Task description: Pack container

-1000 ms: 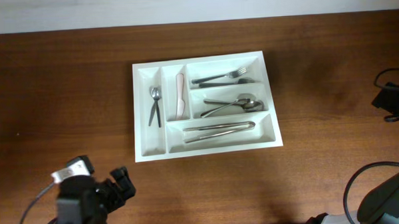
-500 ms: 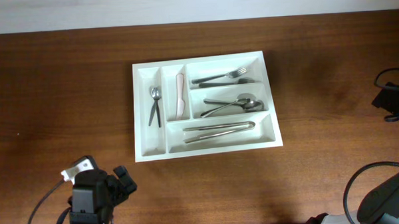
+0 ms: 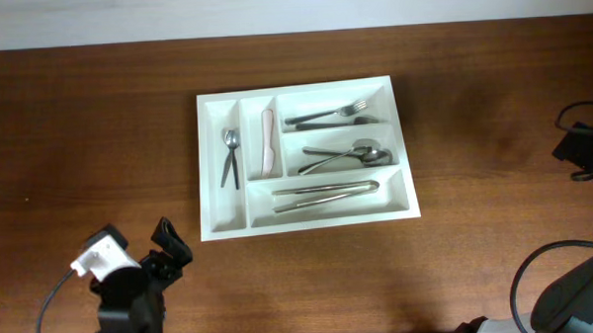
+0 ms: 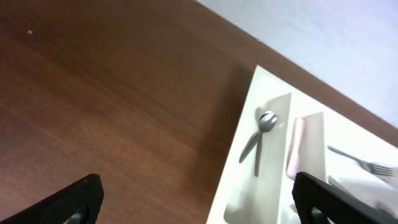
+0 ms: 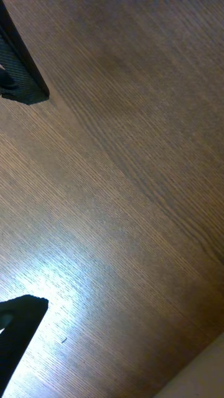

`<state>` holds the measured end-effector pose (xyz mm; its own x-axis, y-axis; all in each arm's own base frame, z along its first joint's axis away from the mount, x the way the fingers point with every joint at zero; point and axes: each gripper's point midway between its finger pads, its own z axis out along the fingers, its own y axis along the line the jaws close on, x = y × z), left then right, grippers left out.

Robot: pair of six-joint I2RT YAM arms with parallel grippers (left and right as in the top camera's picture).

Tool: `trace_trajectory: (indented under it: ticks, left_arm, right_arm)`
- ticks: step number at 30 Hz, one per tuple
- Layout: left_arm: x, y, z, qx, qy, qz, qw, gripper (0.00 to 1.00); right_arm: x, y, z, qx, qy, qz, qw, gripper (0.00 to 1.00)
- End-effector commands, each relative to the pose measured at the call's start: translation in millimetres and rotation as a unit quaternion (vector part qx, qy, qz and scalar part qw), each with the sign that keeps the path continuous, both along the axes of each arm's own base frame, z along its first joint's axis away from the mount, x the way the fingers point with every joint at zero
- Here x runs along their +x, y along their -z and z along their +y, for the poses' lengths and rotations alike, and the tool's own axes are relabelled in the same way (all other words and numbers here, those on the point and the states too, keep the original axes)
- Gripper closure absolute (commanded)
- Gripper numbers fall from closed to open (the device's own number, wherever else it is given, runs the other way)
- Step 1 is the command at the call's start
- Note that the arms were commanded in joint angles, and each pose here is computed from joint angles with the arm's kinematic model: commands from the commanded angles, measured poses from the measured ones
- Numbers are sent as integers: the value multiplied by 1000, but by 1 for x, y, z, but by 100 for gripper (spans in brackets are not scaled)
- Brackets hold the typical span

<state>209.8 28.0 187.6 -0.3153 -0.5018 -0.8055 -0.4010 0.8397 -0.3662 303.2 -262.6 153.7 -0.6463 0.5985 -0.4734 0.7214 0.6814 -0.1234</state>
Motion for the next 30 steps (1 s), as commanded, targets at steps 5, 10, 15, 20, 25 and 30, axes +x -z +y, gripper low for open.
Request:
trace_trajectory:
  ticks: [5, 10, 15, 20, 25, 30]
  left_arm:
    - [-7, -8, 4, 19, 2, -47, 999, 1]
    - [4, -29, -4, 133, 67, -102, 984, 1]
    - [15, -38, -27, 218, 147, -172, 949, 1]
    - [22, -47, -40, 268, 177, -240, 916, 1]
    - [28, -36, -35, 272, 163, -250, 915, 1]
    - [36, 0, -32, 270, 164, -217, 923, 1]
  right_arm:
    - [-3, -2, -3, -7, 6, 2, 1000, 1]
    - [-3, -2, -3, -7, 6, 2, 1000, 0]
    - [-3, -2, -3, -7, 6, 2, 1000, 1]
    - [-3, -2, -3, -7, 6, 2, 1000, 1]
    - [-3, -2, -3, -7, 6, 2, 1000, 1]
    - [-3, -2, -3, -7, 6, 2, 1000, 1]
